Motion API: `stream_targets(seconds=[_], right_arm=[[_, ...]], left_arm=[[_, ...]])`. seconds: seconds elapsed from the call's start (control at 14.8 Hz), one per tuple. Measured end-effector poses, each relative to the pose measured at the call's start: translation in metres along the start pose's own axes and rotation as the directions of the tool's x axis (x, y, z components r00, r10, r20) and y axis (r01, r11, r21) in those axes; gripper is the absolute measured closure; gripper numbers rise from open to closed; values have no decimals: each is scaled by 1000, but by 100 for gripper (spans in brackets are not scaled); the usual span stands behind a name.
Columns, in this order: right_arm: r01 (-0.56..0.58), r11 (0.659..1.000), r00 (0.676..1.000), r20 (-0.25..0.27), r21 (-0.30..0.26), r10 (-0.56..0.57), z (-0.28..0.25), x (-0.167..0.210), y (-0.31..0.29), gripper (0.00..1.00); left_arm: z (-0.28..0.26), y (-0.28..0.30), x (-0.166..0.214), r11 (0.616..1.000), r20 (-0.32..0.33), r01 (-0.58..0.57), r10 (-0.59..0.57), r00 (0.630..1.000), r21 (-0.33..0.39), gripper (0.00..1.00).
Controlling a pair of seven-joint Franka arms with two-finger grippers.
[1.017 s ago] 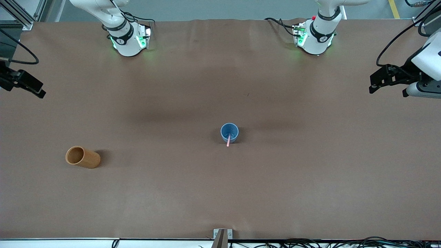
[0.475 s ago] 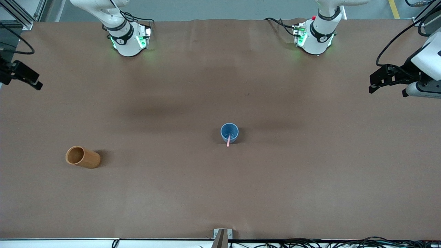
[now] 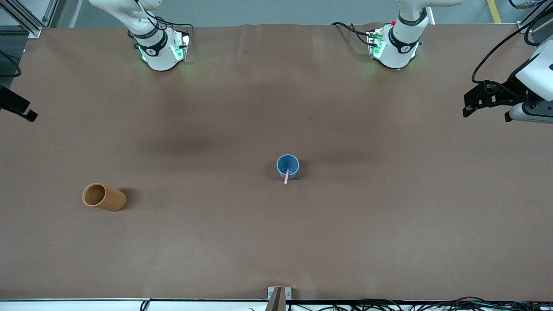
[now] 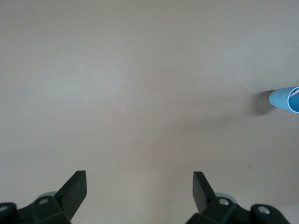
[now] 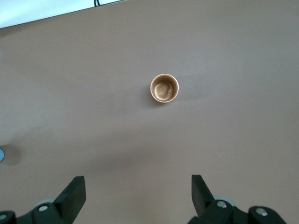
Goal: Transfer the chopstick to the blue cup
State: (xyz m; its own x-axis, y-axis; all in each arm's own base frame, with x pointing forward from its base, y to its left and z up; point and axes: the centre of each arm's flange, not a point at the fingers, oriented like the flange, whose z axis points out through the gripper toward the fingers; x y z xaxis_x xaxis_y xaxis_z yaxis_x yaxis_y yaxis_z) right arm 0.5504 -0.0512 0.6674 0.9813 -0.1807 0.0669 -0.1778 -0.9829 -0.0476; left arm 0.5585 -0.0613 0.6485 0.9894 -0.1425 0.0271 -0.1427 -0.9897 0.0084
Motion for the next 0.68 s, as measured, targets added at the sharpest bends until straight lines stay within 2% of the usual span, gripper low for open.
stream_targets(seconds=[0.68], right_arm=[[51,999,999,12,0,-51,3,-2,-16,0]], left_arm=[[1,-2,0,1000,1,3,-3,1000,0,0]])
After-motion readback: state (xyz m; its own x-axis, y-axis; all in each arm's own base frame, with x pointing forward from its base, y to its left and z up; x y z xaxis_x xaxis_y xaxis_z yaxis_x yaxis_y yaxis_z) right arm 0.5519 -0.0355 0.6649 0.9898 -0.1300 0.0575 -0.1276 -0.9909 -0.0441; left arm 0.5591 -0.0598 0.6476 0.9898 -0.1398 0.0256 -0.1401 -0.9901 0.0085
